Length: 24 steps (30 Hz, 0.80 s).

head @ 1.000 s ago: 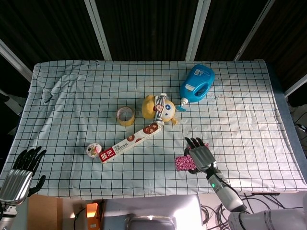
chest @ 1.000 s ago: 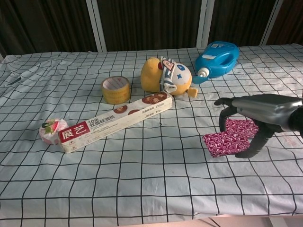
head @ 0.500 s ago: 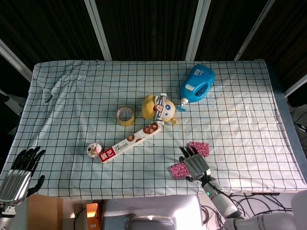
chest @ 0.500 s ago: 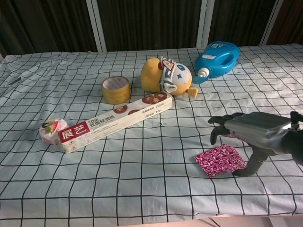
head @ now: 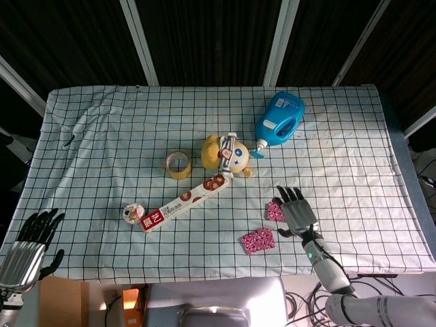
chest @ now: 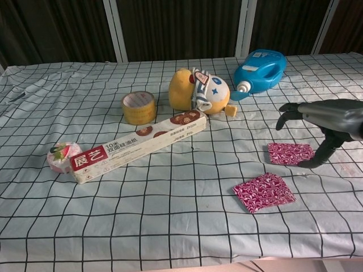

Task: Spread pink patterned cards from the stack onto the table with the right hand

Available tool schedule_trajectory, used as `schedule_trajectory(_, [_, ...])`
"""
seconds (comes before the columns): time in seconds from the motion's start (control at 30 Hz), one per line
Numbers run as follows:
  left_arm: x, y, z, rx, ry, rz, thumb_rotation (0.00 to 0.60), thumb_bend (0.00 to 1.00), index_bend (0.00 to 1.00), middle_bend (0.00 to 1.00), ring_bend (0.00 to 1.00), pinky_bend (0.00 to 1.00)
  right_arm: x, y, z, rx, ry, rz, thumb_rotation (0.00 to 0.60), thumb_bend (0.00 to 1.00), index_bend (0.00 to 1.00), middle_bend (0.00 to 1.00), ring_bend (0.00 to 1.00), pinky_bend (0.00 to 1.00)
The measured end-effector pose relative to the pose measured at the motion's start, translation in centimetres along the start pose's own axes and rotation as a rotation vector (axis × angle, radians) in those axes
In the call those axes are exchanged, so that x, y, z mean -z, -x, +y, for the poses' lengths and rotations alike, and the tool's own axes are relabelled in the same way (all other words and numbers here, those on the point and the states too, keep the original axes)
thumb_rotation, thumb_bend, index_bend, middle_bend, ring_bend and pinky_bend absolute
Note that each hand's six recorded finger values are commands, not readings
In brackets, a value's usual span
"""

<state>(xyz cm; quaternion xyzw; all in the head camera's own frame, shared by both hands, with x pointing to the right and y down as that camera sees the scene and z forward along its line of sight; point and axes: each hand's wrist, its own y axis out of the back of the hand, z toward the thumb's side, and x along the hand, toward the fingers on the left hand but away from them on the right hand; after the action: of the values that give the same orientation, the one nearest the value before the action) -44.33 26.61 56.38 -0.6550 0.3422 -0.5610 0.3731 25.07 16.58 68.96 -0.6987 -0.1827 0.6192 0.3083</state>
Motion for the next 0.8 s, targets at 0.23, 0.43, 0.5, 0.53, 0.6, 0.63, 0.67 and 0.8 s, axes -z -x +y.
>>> schedule_trajectory(0.23, [0.0, -0.1, -0.1, 0.005, -0.001, 0.002, 0.6, 0.42, 0.0, 0.01, 0.0, 0.01, 2.2, 1.4, -0.3, -0.02, 0.004, -0.058, 0.6, 0.15, 0.27, 0.0, 0.0, 0.0])
schedule_trajectory(0.43, [0.0, -0.1, -0.1, 0.003, 0.0, 0.003, 0.6, 0.42, 0.0, 0.01, 0.0, 0.01, 2.3, 2.2, -1.2, -0.051, 0.0, -0.065, 0.6, 0.15, 0.28, 0.0, 0.0, 0.0])
schedule_trajectory(0.5, [0.0, -0.1, 0.0, 0.001, 0.001, 0.004, 0.6, 0.42, 0.0, 0.01, 0.0, 0.01, 2.3, 2.3, -1.3, -0.054, 0.0, -0.064, 0.6, 0.14, 0.28, 0.0, 0.0, 0.0])
schedule_trajectory(0.53, [0.1, -0.1, 0.0, 0.0, 0.001, 0.004, 0.6, 0.42, 0.0, 0.01, 0.0, 0.01, 2.3, 2.3, -1.4, -0.055, -0.001, -0.064, 0.6, 0.14, 0.28, 0.0, 0.0, 0.0])
schedule_trajectory(0.6, [0.1, 0.0, 0.0, 0.0, 0.001, 0.004, 0.6, 0.42, 0.0, 0.01, 0.0, 0.01, 2.4, 2.3, -1.5, -0.056, -0.005, -0.065, 0.6, 0.14, 0.28, 0.0, 0.0, 0.0])
schedule_trajectory(0.63, [0.1, 0.0, 0.0, 0.001, 0.001, 0.003, 0.6, 0.42, 0.0, 0.01, 0.0, 0.01, 2.4, 2.3, -1.5, -0.056, -0.007, -0.067, 0.6, 0.14, 0.28, 0.0, 0.0, 0.0])
schedule_trajectory(0.67, [0.1, 0.0, 0.0, 0.001, 0.001, 0.003, 0.6, 0.42, 0.0, 0.01, 0.0, 0.01, 2.5, 2.3, -1.5, -0.056, -0.007, -0.069, 0.6, 0.14, 0.28, 0.0, 0.0, 0.0])
schedule_trajectory(0.8, [0.1, 0.0, 0.0, 0.0, 0.002, 0.003, 0.6, 0.42, 0.0, 0.01, 0.0, 0.01, 2.6, 2.5, -1.7, -0.063, -0.006, -0.077, 0.6, 0.14, 0.3, 0.0, 0.0, 0.0])
